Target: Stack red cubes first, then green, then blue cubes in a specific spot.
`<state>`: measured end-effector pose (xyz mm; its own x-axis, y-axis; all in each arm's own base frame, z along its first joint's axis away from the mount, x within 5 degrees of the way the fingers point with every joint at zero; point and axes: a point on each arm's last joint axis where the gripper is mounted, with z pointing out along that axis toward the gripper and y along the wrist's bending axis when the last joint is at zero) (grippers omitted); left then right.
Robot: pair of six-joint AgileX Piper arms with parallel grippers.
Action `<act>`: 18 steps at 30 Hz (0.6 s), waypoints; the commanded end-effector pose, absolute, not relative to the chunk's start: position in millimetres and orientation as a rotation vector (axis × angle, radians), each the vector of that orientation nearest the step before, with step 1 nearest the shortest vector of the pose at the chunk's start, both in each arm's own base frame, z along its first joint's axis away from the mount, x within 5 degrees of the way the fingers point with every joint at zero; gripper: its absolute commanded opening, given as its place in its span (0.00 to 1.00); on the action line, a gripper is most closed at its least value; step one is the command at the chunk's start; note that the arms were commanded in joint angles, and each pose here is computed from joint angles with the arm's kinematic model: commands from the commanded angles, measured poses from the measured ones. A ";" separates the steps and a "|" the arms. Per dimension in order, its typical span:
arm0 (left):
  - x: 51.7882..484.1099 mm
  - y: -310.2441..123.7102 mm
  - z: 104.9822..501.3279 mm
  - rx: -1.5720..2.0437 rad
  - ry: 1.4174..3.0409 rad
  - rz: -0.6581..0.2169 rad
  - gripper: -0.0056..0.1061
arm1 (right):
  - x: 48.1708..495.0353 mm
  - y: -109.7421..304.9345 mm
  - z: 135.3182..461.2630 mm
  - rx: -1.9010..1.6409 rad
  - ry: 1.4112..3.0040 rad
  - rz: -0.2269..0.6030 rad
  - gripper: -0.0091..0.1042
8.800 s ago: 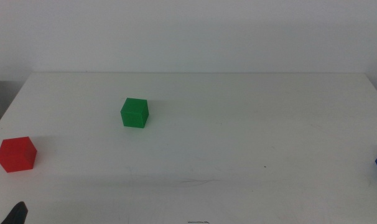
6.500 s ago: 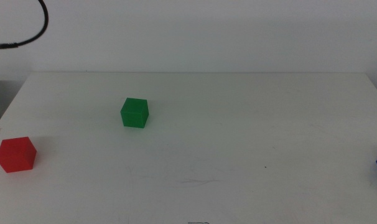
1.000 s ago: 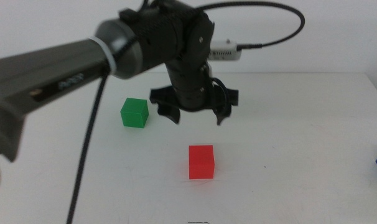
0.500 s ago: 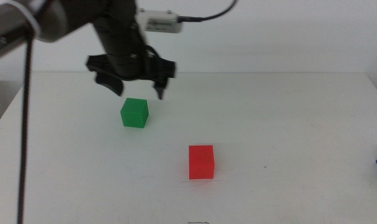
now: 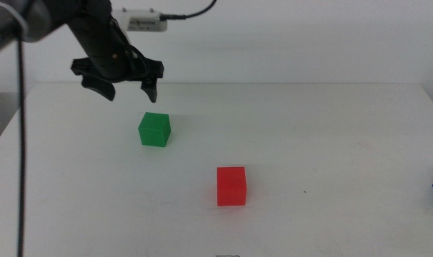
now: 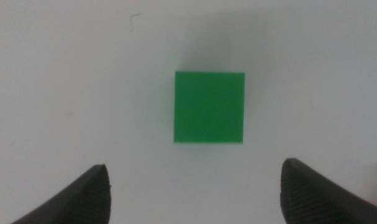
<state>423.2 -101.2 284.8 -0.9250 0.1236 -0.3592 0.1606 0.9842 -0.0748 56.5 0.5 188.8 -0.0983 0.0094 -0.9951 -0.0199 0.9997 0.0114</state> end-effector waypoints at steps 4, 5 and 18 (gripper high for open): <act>438.7 -107.0 296.8 0.208 2.687 -0.188 0.89 | 54.4 0.8 202.9 -0.024 1.553 0.011 0.91; 442.4 -108.2 292.1 0.207 2.693 -0.192 0.89 | 54.4 0.8 202.9 -0.024 1.553 0.011 0.91; 465.3 -116.3 248.0 0.181 2.713 -0.239 0.89 | 54.4 0.8 202.9 -0.024 1.553 0.011 0.91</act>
